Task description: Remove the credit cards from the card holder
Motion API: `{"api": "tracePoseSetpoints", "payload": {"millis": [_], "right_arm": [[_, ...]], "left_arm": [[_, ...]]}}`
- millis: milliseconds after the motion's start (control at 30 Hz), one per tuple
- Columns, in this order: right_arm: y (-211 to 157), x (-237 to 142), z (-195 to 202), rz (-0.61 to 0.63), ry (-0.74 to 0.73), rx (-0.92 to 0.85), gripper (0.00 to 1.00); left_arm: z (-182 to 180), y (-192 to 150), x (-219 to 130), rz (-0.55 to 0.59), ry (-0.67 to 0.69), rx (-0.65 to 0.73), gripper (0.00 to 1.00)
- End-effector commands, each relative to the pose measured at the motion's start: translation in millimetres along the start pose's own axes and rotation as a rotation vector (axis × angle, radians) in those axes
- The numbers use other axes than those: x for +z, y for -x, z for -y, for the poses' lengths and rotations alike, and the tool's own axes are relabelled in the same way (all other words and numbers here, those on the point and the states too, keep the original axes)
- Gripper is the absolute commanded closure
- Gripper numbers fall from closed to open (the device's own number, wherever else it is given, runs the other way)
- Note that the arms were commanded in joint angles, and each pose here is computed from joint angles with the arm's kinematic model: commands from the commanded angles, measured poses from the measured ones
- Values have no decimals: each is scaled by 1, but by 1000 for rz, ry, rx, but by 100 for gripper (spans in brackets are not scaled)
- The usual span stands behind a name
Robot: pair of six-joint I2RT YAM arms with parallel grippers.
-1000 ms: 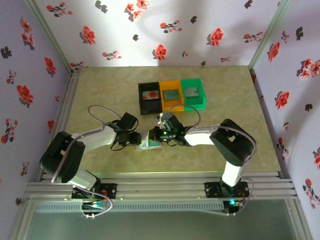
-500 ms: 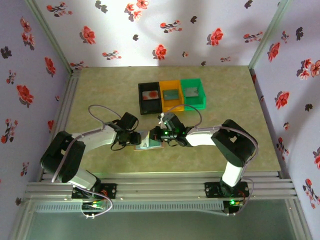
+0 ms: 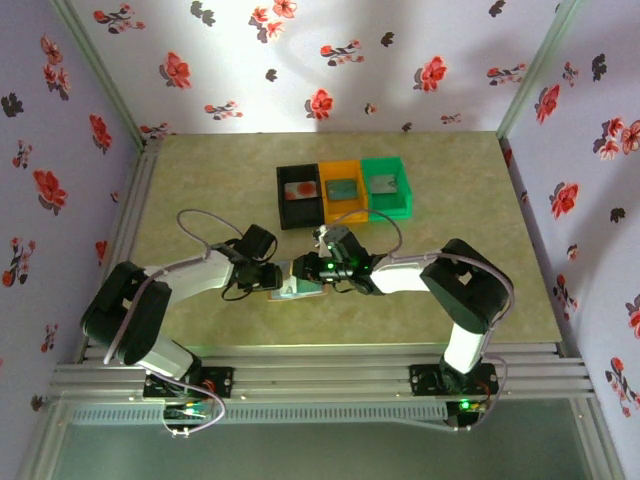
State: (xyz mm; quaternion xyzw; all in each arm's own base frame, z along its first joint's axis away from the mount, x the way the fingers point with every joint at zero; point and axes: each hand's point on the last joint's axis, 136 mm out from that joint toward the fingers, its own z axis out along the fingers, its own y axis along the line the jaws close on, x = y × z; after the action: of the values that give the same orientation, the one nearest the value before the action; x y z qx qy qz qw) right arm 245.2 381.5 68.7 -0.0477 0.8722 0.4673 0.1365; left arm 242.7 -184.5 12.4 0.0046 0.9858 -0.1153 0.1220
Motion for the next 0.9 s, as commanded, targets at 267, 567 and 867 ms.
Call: {"api": "tracePoseSetpoints", "payload": {"millis": [267,567,867], "right_arm": [[-7,7,-10,-25,42,-25,82],[-9,3,-7,-22,16,-50,97],[-4,-10,-5,-3,-4,-74,100]], "left_arm": [[-16,-38,43,-119,40,23,55],[-17,-38,43,-119,41,22,55],[-16,-38,43,-118,41,22,55]]}}
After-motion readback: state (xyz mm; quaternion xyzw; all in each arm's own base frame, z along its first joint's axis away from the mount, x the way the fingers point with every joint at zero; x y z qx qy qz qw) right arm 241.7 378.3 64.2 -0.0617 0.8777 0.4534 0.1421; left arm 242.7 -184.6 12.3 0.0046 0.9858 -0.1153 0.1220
